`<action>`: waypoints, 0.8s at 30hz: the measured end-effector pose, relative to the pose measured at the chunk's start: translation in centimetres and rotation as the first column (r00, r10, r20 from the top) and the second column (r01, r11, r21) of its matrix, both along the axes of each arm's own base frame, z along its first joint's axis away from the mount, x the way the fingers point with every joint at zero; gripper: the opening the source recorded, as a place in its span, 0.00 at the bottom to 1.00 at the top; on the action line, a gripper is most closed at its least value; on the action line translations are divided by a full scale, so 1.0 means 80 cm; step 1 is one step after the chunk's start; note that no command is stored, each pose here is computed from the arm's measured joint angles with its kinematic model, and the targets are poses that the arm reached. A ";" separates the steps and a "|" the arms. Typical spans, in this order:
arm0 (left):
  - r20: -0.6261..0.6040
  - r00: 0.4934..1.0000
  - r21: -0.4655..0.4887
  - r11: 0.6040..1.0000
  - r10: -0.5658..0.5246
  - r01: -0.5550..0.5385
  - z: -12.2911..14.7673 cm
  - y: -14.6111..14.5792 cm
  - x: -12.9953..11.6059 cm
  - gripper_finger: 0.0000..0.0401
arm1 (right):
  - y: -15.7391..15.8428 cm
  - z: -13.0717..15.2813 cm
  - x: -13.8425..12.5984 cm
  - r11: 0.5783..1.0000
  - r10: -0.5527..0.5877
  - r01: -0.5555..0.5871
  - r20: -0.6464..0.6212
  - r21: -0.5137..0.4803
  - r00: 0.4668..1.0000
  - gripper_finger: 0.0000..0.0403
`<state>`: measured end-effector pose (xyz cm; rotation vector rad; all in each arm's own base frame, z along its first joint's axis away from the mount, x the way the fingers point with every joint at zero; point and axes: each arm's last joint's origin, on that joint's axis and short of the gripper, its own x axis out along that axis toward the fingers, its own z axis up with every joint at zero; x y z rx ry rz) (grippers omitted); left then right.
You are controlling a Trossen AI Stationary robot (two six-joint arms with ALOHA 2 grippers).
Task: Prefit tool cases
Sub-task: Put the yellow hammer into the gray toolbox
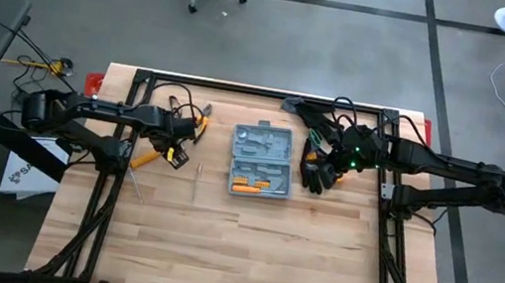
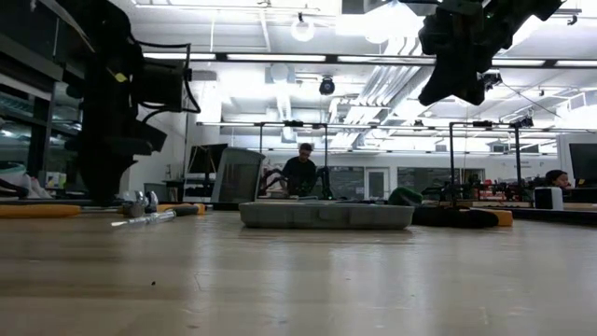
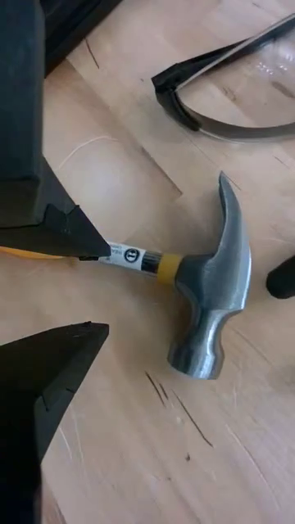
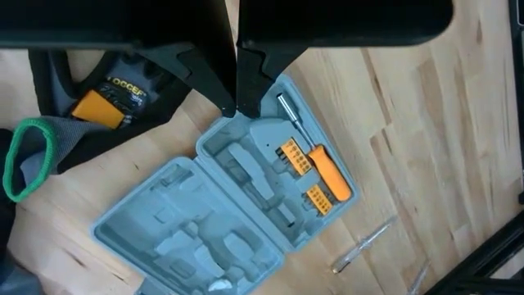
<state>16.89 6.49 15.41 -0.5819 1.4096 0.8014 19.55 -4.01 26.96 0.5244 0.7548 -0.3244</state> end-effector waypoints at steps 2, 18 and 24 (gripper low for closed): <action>-0.002 1.000 0.000 1.000 0.001 -0.001 0.000 0.000 0.000 0.33 | 0.000 0.000 0.000 1.000 0.000 0.000 0.000 0.000 1.000 0.00; 0.021 0.987 -0.082 0.984 0.161 -0.159 -0.034 -0.006 -0.010 0.30 | 0.000 0.000 0.000 1.000 0.000 0.000 0.000 0.000 1.000 0.00; 0.059 0.984 -0.162 0.975 0.166 -0.154 -0.035 -0.008 -0.007 0.05 | 0.000 0.000 0.000 1.000 0.000 0.000 0.000 0.000 1.000 0.00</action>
